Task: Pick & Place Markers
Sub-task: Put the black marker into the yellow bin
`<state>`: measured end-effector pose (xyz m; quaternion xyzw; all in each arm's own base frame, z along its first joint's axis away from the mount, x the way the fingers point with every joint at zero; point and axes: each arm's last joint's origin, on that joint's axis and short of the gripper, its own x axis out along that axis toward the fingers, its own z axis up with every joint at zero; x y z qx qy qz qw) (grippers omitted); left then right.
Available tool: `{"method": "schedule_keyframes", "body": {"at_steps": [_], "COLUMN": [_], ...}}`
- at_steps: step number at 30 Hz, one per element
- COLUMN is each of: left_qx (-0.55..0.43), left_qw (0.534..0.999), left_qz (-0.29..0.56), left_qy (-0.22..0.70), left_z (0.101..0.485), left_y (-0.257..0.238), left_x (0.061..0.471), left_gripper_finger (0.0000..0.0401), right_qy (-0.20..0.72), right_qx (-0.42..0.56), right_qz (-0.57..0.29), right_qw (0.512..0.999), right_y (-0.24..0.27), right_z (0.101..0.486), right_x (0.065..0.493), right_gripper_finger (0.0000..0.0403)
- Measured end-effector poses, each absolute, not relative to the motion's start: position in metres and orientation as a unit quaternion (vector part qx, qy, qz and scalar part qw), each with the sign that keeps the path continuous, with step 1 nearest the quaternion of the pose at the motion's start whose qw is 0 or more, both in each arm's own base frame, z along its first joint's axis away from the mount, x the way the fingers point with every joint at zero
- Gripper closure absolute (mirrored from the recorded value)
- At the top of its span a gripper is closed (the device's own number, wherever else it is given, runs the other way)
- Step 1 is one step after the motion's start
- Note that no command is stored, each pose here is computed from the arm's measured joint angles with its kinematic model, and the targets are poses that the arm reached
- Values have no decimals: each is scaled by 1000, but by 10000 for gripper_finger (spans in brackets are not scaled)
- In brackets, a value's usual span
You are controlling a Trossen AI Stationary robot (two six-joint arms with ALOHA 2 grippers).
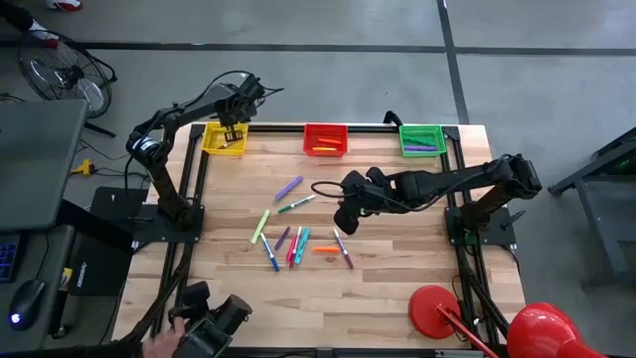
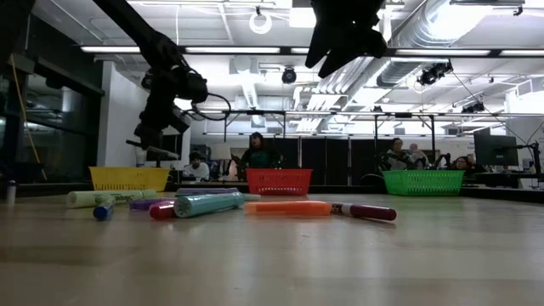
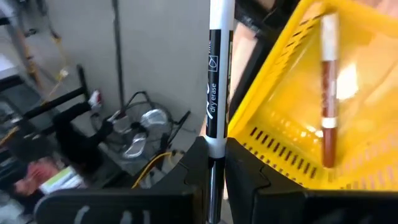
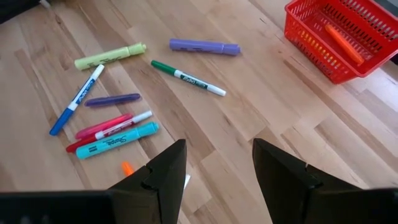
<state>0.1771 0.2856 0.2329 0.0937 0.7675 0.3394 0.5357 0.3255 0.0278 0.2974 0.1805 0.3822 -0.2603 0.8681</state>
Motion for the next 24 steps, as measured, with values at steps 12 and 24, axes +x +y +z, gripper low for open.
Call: {"method": "schedule_keyframes", "body": {"at_steps": [12, 24], "left_qx": [92, 104], "left_qw": [566, 562], "left_qz": [300, 304], "left_qy": [762, 762], "left_z": [256, 251], "left_y": [289, 300], "left_x": [179, 176], "left_gripper_finger": [376, 376], "right_qy": [382, 381], "right_qx": [182, 195], "right_qz": [-260, -258], "right_qw": [868, 866], "right_y": [28, 30], "right_z": [297, 297], "right_x": [326, 326], "right_gripper_finger": [230, 230]}}
